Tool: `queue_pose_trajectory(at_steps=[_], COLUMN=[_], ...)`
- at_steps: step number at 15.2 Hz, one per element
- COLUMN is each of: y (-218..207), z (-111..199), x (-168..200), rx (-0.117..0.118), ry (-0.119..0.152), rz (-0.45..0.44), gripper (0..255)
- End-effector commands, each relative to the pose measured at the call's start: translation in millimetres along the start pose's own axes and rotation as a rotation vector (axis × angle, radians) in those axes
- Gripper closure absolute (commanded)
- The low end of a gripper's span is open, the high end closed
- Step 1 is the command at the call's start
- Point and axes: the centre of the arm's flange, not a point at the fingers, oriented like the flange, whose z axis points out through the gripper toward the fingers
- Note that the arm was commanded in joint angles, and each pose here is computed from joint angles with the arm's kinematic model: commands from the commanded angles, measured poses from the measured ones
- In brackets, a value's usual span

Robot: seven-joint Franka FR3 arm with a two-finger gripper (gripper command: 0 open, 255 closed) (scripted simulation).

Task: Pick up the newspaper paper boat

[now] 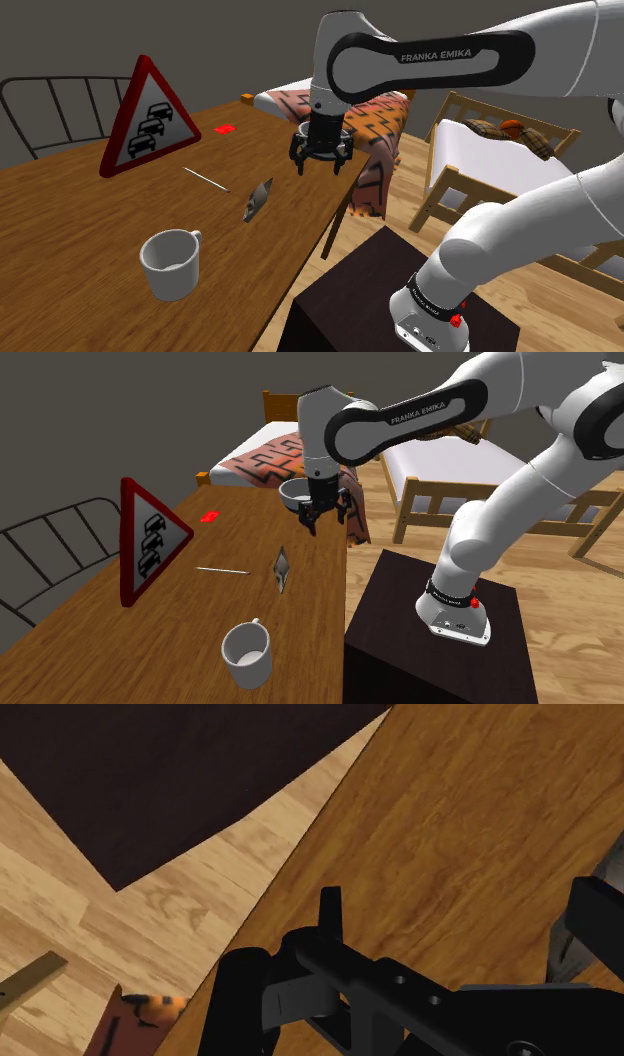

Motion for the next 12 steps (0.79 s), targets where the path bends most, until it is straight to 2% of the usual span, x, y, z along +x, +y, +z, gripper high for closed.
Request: queue_pose_trajectory(at_steps=[1,10,12], y=[-22.3,-123.5,-130.1], z=[9.5,48.2,55.9], x=[5.1,45.2,49.2], rx=[0.006,0.026,0.027], ry=[0.0,0.0,0.0], rz=[0.068,0.349,0.367], gripper=[0,0,0])
